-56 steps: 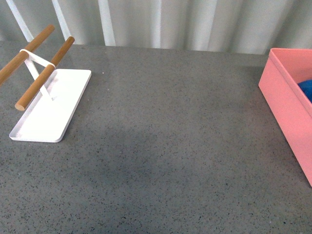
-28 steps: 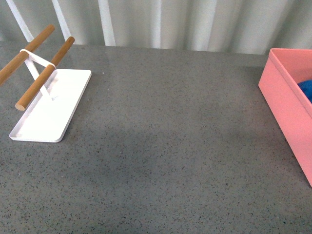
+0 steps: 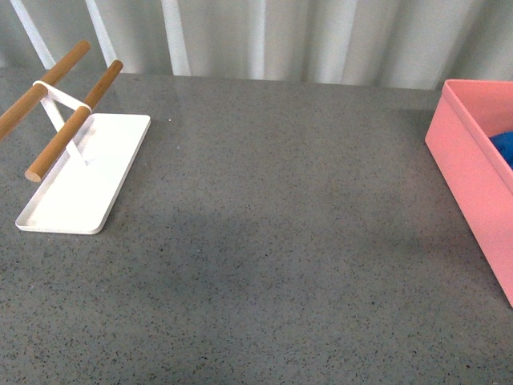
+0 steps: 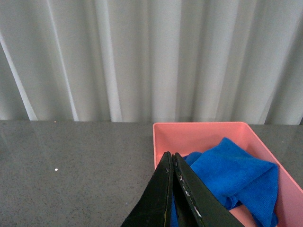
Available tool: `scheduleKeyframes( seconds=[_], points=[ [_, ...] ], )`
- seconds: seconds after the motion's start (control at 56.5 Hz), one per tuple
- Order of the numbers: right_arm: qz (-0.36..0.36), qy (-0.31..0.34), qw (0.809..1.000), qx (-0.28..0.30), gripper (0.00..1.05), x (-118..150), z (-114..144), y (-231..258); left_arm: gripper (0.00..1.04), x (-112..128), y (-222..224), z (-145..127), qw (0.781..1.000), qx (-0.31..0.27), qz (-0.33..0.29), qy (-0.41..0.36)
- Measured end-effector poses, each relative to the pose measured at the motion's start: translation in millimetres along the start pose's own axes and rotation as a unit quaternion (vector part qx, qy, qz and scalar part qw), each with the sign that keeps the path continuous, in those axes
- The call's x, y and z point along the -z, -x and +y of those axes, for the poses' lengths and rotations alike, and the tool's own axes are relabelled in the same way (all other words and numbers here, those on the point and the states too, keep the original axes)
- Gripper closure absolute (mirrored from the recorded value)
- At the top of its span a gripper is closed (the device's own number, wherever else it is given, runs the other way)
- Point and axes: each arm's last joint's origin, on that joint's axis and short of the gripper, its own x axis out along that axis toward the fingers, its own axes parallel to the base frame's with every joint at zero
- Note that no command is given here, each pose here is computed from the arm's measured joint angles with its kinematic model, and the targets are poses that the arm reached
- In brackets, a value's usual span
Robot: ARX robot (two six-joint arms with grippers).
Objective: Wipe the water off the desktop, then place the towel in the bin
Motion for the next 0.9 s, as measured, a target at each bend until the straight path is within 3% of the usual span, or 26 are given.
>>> scheduleKeyframes(
  seconds=[0.903],
  points=[
    [0.006,-0.001,1.000,0.001,1.01,2.4,0.0,30.0,0.07,0.0,0.0,0.0,1.000,0.000,0.000,0.000]
  ],
)
